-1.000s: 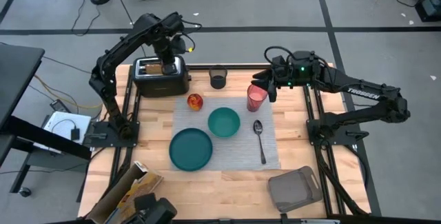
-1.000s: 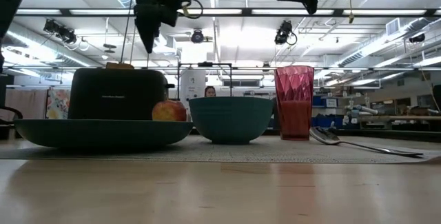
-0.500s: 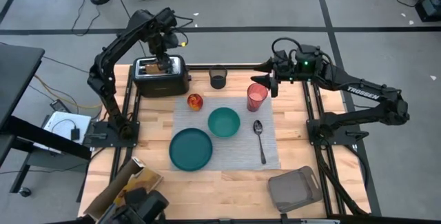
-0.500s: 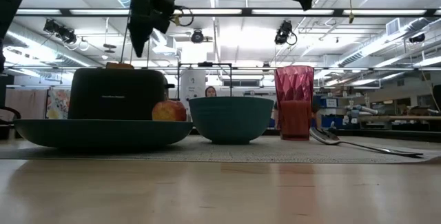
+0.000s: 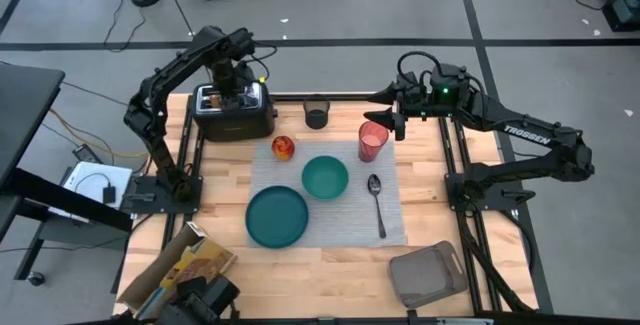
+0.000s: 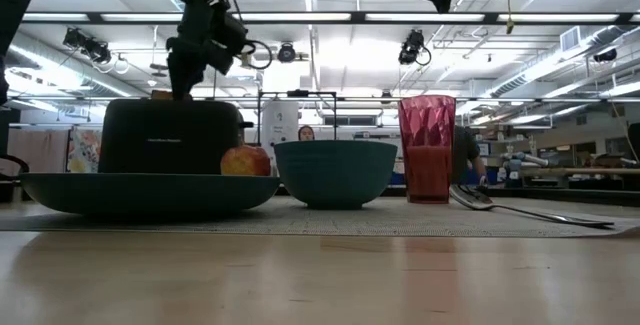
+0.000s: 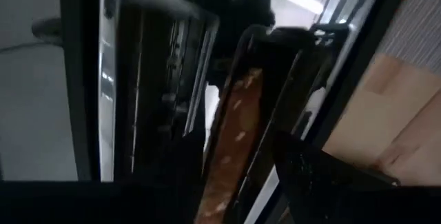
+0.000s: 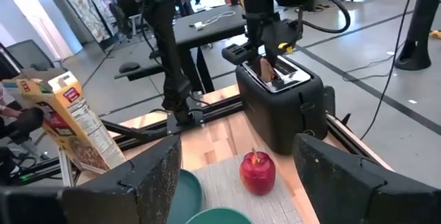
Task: Arrange a breakfast setting
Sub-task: Put the toasted bread from the toaster on the blue plate
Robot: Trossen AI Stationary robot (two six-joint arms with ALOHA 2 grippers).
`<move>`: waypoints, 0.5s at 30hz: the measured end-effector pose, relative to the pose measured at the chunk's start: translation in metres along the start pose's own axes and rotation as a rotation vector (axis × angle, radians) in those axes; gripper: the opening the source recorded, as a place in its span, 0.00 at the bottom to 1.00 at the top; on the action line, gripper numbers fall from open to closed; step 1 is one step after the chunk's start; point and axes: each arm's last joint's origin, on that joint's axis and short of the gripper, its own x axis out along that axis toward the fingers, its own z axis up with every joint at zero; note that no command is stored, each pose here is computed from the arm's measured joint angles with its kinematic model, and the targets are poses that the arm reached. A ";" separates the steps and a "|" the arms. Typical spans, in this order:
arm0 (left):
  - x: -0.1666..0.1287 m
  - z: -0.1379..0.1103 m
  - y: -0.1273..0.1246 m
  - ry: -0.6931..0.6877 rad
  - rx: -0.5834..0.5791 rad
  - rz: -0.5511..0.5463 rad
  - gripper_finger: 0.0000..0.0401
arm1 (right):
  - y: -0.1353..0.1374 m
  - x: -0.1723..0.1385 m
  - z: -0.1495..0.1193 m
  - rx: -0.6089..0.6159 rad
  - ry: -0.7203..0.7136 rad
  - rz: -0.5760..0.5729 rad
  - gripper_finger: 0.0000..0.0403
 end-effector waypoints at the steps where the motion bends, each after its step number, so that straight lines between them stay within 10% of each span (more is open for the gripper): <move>1: 0.001 0.000 0.000 0.001 -0.002 -0.002 0.45 | 0.000 0.000 0.000 0.000 0.000 0.000 0.70; 15: 0.000 0.002 -0.007 0.050 0.055 0.060 0.20 | 0.001 0.000 0.000 0.003 0.003 0.004 0.70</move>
